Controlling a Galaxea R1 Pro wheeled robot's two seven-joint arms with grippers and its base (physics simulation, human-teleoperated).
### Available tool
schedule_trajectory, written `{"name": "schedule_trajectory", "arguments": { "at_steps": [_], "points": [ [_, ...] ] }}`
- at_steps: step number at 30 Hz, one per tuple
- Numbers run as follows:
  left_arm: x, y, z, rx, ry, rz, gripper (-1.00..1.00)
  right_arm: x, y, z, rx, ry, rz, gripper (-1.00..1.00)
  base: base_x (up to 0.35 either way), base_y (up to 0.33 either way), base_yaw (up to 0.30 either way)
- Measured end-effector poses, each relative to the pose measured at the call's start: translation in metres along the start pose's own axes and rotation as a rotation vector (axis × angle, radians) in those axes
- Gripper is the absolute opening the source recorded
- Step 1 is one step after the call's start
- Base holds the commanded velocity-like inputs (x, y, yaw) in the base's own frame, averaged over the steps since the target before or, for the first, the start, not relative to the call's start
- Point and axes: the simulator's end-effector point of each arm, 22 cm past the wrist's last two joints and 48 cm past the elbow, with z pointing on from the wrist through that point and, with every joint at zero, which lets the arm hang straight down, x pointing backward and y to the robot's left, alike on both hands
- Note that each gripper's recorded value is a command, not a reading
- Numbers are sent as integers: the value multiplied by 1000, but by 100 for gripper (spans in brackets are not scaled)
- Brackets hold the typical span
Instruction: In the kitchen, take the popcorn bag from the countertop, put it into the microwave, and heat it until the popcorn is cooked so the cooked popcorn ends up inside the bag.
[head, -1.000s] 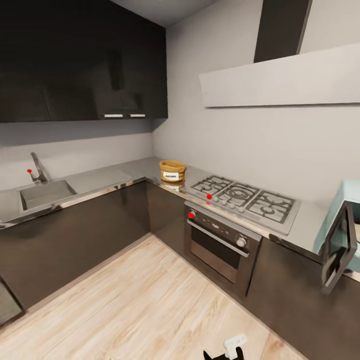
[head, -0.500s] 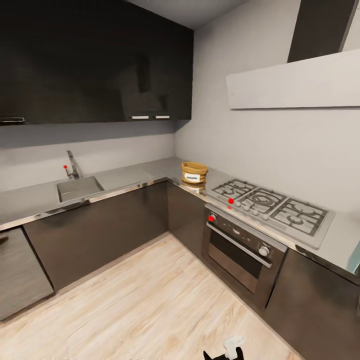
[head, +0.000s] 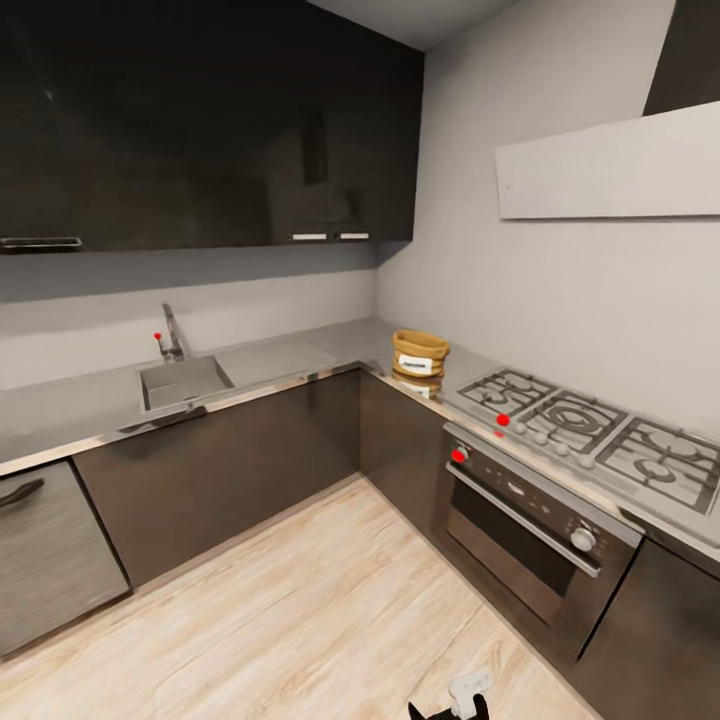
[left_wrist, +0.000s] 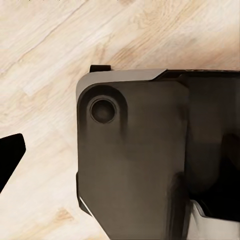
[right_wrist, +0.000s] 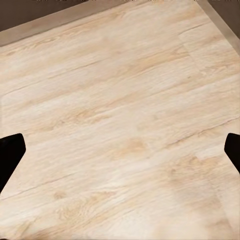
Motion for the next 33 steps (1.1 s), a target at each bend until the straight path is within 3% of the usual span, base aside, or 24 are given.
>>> {"name": "schedule_trajectory", "arguments": {
  "at_steps": [21,33],
  "points": [
    [5,-3,-19,4,4,5,100,-9,7,-15,-5,1,2,100,1,1,0],
    [8,-4,-29,5,6,2,100,-14,11,-25,-6,1,2,100,183,0,0]
  ]
}}
